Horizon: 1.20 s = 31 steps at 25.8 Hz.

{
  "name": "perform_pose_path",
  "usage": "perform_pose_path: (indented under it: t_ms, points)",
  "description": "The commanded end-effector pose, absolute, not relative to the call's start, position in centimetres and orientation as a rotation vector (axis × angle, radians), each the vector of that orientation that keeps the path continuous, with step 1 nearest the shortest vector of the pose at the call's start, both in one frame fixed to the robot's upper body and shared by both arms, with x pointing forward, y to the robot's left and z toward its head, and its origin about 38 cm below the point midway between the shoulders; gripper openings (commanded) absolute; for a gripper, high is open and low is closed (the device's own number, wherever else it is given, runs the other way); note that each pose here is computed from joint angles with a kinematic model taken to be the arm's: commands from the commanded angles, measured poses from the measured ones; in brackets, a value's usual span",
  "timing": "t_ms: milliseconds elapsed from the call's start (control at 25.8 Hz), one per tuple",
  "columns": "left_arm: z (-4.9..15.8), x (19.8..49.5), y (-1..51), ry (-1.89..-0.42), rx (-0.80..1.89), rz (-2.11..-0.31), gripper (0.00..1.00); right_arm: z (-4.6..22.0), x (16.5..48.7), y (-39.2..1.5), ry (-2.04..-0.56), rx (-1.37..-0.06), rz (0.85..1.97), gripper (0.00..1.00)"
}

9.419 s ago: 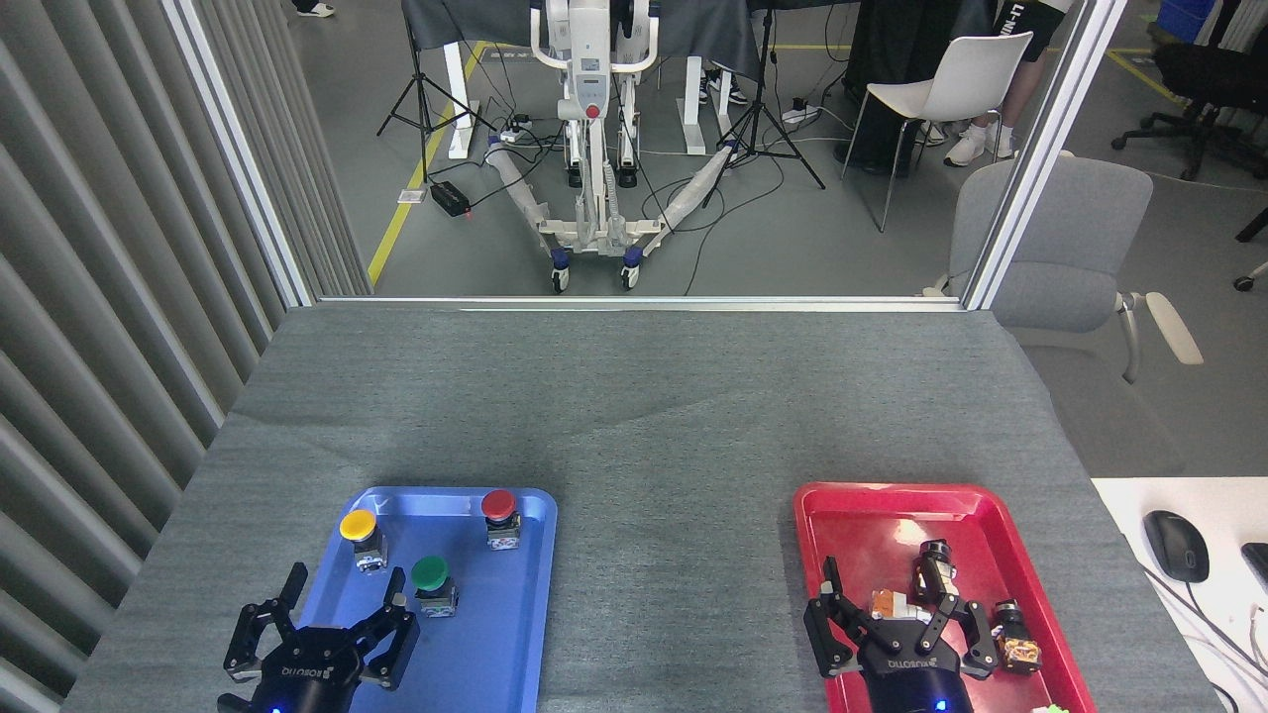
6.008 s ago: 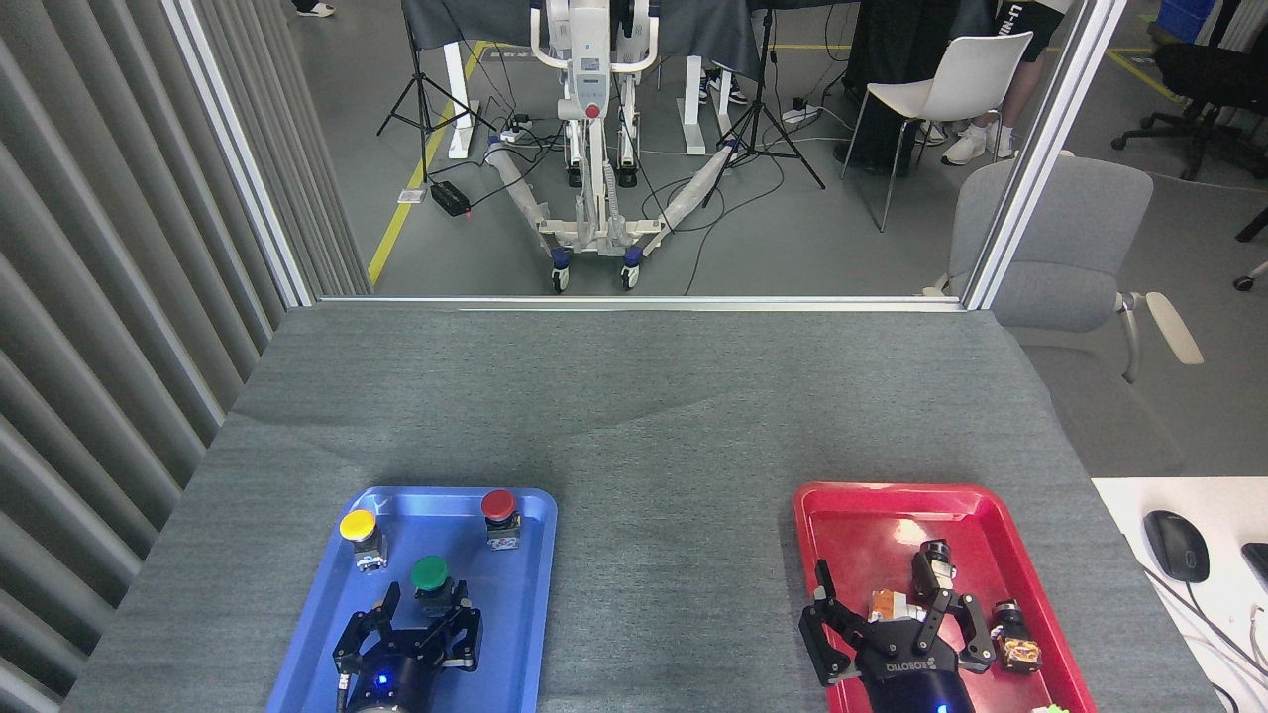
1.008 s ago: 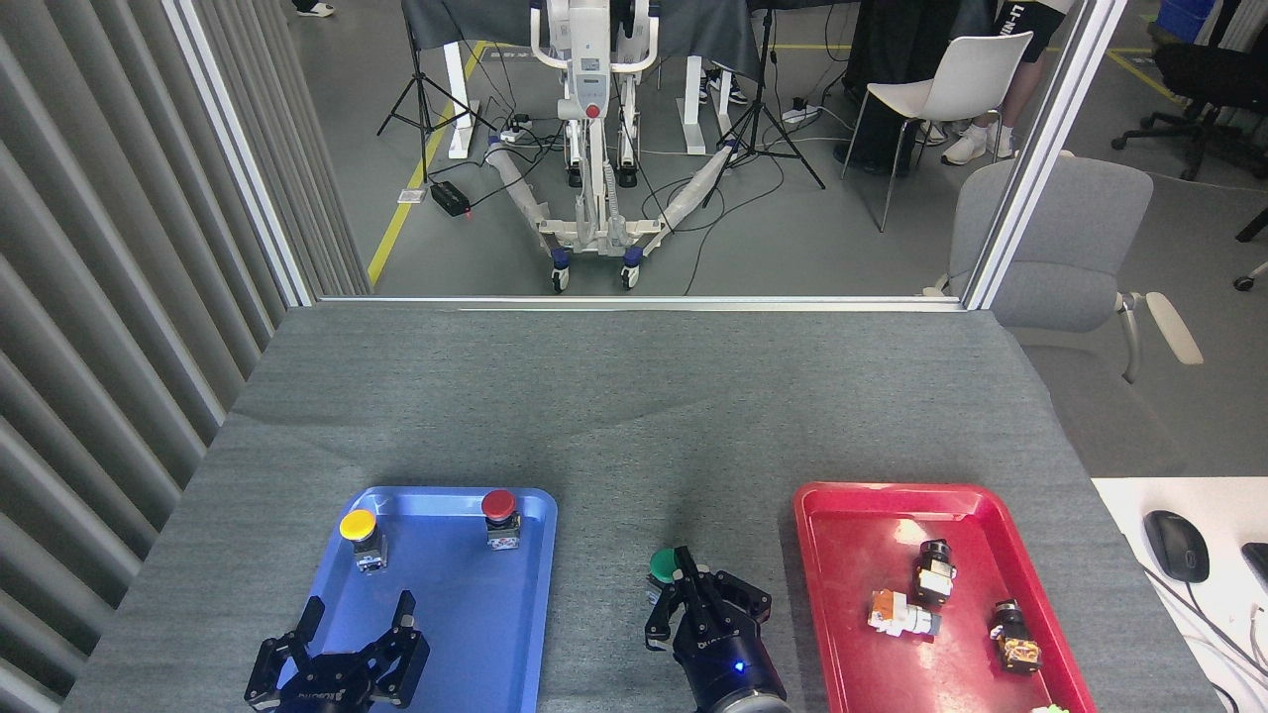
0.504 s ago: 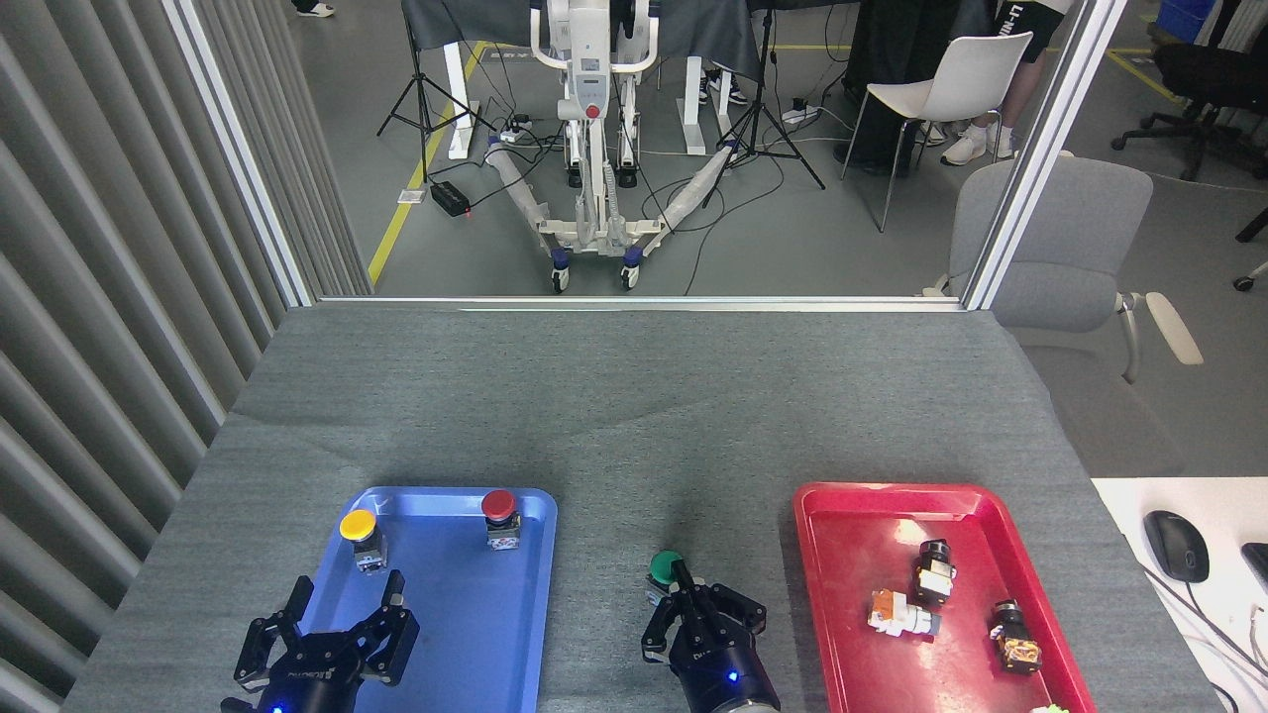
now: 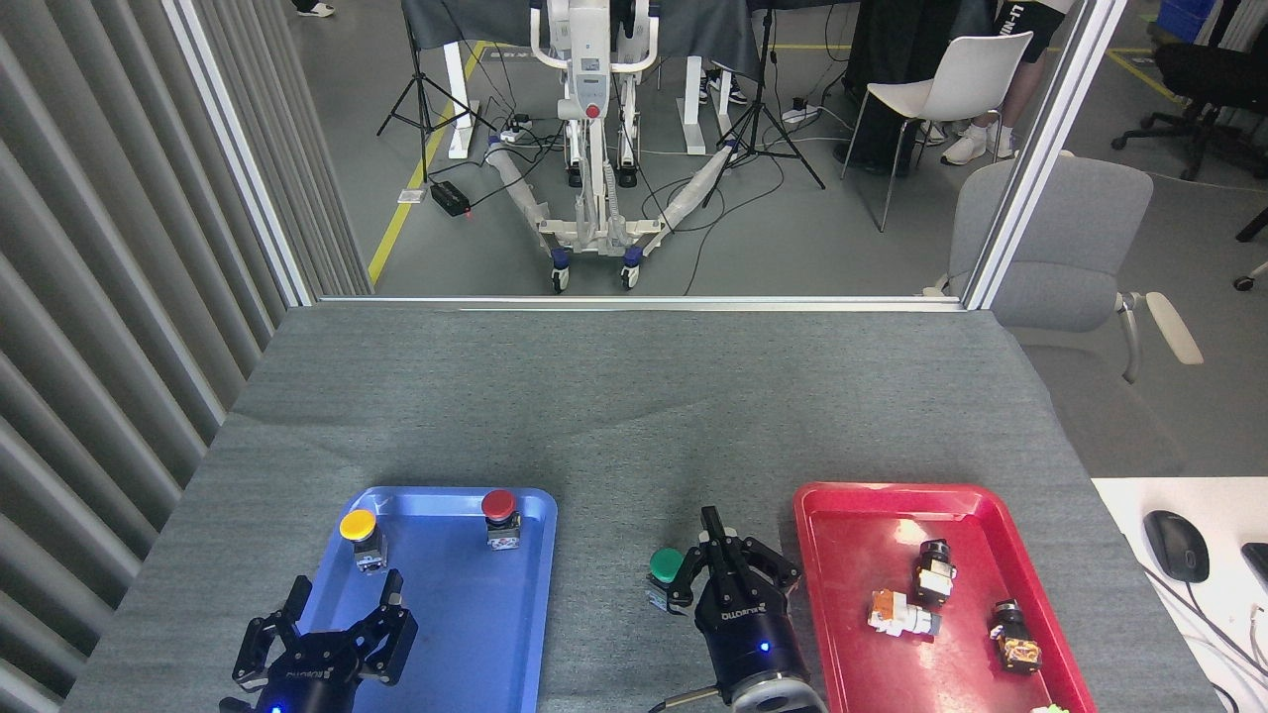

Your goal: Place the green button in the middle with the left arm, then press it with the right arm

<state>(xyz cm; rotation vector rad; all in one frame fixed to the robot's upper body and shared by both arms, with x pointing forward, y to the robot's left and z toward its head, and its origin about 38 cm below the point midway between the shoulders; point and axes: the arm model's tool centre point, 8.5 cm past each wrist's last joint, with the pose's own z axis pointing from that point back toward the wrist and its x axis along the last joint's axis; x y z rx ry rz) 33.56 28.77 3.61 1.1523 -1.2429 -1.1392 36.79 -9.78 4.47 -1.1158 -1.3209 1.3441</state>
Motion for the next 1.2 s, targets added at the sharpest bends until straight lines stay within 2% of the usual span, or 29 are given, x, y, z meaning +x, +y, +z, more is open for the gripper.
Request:
perform_pose_path:
  t_ms: [0,78,116,465,1163]
  points:
    - [3.7,33.6,29.0,-1.241,1.158,-1.135,1.0,4.7,35.5,-12.6,-1.285,-1.156,1.308,0.8]
    - [3.8,33.6,29.0,-1.243,1.159,-1.134,1.0,4.2,34.5,-14.4,-1.247,-1.174,1.293,0.95]
    - [3.8,33.6,29.0,-1.243,1.159,-1.134,1.0,3.9,34.1,-15.4,-1.231,-1.182,1.29,0.98]
    - [3.8,33.6,29.0,-1.243,1.159,-1.134,1.0,4.1,31.1,-20.6,-1.191,-1.221,1.257,1.0]
    - [3.9,33.6,29.3,-1.24,1.166,-1.141,1.0,4.4,30.8,-20.9,-1.2,-1.209,1.246,1.0]
